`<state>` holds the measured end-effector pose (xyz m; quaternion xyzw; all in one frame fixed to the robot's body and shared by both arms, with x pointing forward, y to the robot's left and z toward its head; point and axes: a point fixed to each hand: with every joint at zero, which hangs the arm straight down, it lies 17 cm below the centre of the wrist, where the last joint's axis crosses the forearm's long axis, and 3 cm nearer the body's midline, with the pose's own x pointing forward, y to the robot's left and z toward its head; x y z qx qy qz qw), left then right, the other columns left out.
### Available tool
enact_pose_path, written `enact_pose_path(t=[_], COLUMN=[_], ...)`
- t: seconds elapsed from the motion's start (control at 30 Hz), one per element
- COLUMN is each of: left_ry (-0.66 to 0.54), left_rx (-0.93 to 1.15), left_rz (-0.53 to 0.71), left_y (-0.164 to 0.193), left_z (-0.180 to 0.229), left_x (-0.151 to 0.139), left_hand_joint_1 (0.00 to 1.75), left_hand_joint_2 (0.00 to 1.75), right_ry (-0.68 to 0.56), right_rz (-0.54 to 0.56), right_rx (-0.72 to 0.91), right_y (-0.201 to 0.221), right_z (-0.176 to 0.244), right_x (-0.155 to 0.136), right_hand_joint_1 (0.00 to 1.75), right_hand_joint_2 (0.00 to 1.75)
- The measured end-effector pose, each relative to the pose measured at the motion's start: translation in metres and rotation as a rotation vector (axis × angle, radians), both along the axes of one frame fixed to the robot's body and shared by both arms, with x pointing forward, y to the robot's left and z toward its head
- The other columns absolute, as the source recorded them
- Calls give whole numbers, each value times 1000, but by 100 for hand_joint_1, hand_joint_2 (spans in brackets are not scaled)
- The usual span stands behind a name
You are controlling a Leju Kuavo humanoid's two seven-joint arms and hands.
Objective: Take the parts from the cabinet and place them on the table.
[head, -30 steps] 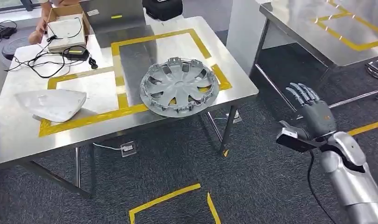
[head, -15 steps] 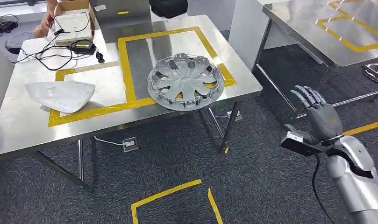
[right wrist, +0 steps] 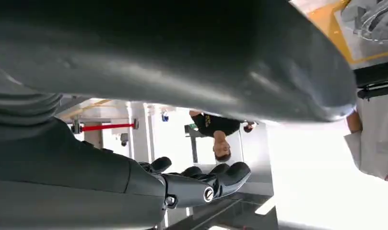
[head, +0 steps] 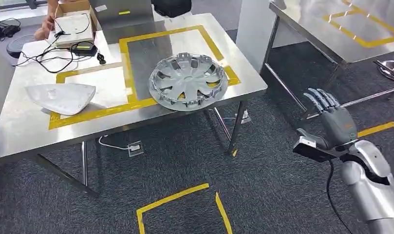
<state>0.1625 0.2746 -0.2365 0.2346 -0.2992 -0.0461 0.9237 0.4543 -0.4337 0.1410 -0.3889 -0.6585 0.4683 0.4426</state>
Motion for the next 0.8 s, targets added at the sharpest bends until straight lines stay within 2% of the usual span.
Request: enact_pose_path(t=[0.8], left_ry=[2], left_rx=[-5], left_rz=[-5], left_y=[-3], left_z=[0], left_x=[0], left_hand_joint_1=[0], left_hand_joint_2=[0], right_ry=[3], right_rz=[0], right_rx=[-9], right_y=[-7], right_z=[7], right_x=[2], right_hand_joint_1=[0], right_hand_joint_2=[0])
